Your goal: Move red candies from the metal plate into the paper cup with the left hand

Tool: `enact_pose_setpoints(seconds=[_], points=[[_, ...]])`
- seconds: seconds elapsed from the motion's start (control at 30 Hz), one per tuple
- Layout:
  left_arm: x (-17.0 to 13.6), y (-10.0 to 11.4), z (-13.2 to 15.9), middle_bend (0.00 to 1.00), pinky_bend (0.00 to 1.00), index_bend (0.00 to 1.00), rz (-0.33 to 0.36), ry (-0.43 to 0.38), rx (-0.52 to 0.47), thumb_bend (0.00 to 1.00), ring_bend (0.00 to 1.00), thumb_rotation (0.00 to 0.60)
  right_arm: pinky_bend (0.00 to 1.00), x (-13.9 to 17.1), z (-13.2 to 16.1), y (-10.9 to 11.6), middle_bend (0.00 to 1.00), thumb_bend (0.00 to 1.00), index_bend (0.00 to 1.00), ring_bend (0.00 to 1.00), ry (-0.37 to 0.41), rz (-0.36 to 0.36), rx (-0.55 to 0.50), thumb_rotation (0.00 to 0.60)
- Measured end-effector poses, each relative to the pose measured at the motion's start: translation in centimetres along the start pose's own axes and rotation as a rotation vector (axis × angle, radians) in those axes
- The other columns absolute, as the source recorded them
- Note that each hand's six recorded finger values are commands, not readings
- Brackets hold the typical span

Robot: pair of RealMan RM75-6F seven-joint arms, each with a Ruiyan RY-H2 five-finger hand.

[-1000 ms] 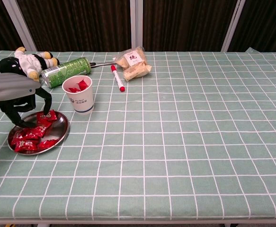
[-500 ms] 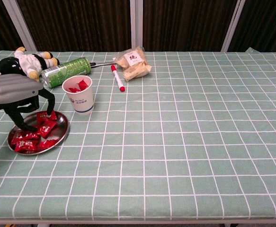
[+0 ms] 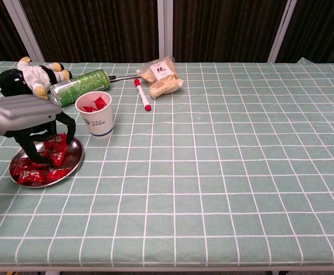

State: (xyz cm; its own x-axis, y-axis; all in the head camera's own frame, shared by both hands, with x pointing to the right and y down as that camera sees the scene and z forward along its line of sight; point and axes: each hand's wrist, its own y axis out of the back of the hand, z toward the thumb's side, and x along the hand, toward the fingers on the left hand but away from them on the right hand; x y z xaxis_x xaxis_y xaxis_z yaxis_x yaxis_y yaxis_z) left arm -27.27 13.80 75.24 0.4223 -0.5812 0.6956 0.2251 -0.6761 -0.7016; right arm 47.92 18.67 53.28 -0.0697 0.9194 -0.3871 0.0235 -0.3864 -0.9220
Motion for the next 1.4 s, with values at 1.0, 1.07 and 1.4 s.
enact_pose_setpoints(seconds=[1.0, 1.07, 1.4], points=[[0.53, -0.22, -0.03, 1.0, 1.0, 0.53, -0.049, 0.008, -0.001, 0.21, 0.96, 0.6, 0.17, 0.12, -0.06, 0.03, 0.12, 0.09, 0.0, 0.03, -0.006, 0.003, 0.003, 0.6], [0.58, -0.37, -0.02, 1.0, 1.0, 0.55, -0.053, 0.009, -0.002, 0.22, 0.96, 0.6, 0.17, 0.14, -0.04, 0.05, 0.12, 0.09, 0.0, 0.03, -0.005, 0.002, 0.004, 0.6], [0.63, -0.35, -0.12, 1.0, 1.0, 0.64, -0.029, 0.016, -0.04, 0.33, 0.96, 0.6, 0.17, 0.24, 0.11, 0.13, 0.12, 0.09, 0.0, 0.03, -0.003, 0.002, 0.003, 0.6]])
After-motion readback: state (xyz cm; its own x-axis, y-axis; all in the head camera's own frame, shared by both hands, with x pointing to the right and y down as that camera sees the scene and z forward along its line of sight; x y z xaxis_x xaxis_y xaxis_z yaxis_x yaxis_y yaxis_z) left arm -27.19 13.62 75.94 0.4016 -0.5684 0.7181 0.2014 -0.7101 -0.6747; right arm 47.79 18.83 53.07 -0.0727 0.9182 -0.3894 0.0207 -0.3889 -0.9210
